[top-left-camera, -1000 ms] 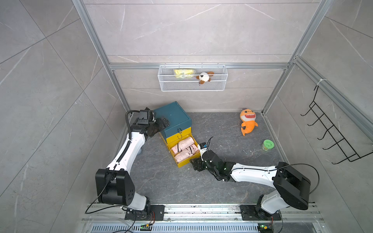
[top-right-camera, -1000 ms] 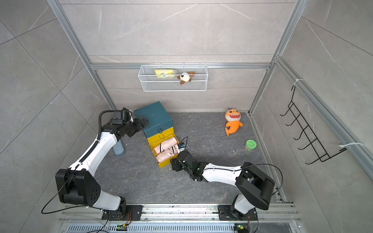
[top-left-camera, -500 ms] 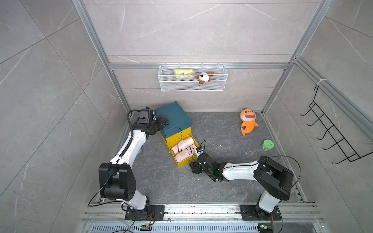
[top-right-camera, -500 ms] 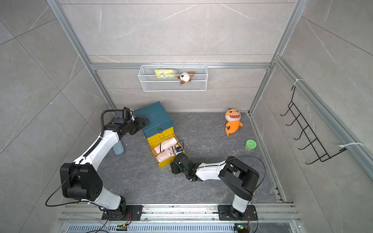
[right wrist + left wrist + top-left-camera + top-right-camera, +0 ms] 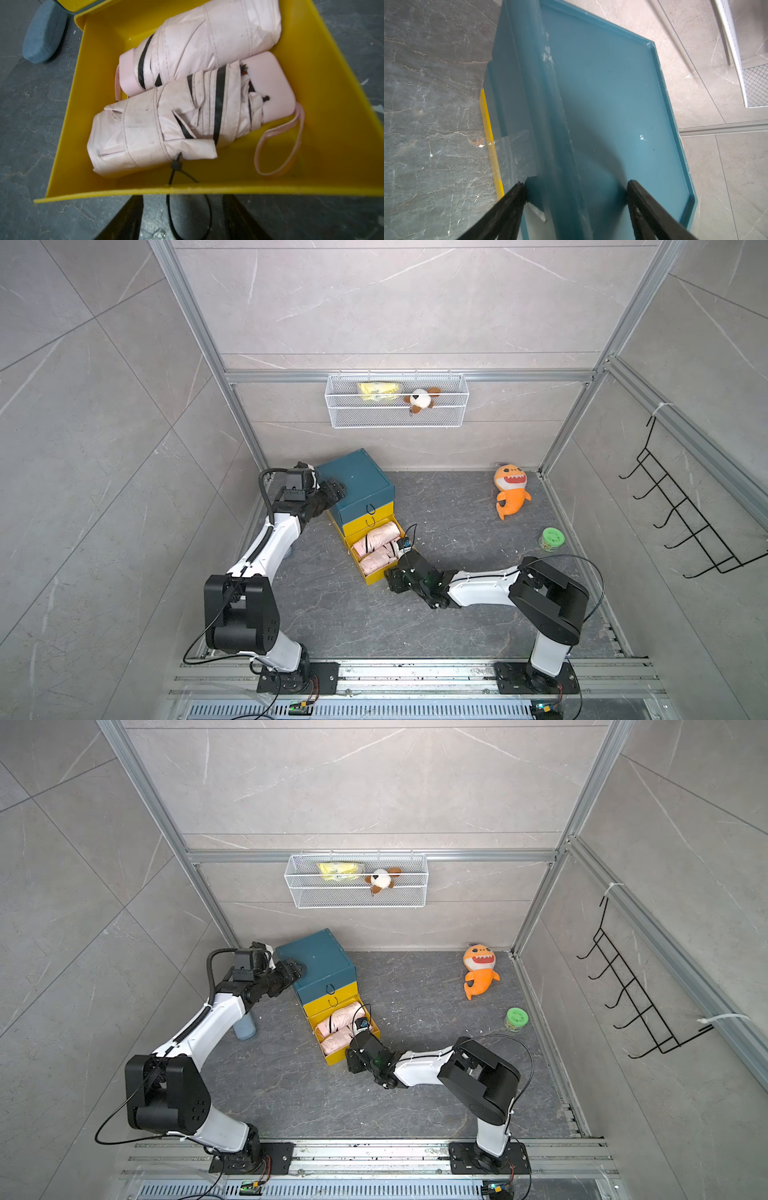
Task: Place the umbrella in the drawer by color
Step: Close the drawer in the storage box.
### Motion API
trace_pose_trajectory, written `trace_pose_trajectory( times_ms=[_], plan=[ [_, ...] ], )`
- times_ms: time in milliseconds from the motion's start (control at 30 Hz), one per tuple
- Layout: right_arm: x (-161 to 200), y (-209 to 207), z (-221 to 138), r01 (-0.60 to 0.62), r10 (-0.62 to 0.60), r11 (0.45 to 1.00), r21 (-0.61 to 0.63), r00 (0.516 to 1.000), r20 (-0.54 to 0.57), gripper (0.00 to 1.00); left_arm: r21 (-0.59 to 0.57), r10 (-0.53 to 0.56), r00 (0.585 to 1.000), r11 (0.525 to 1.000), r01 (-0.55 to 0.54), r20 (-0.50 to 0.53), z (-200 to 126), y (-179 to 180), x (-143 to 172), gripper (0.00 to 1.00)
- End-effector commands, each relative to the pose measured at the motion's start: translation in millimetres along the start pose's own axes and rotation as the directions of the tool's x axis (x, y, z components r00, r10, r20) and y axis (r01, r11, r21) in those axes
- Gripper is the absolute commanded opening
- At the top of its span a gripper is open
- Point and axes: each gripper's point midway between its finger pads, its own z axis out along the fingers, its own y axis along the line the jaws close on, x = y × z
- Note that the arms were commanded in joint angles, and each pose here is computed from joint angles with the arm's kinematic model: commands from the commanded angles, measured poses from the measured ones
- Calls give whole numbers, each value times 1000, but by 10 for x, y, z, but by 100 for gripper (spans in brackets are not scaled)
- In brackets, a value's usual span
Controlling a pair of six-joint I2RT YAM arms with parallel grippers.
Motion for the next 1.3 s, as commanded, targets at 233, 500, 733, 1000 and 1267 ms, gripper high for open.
trace_pose_trajectory(
  times_ms=[233,500,733,1000,1267],
  plan=[
    [-125,-34,121,18,-19,998,53,1000,23,46,-87,-45,987,996,32,-153,256,398,521,77],
    [-127,-62,167,18,-20,997,72,999,29,28,-91,-52,985,995,37,-167,292,461,603,76],
    [-273,-28,157,7,-12,997,72,998,65,22,-92,-52,984,995,36,-172,300,482,636,76],
    [-497,-27,280,-26,19,997,71,995,101,21,-97,-57,981,994,40,-184,330,529,694,75],
    [-730,-26,517,-98,91,994,51,987,131,21,-98,-60,980,994,42,-188,338,543,716,75]
  ],
)
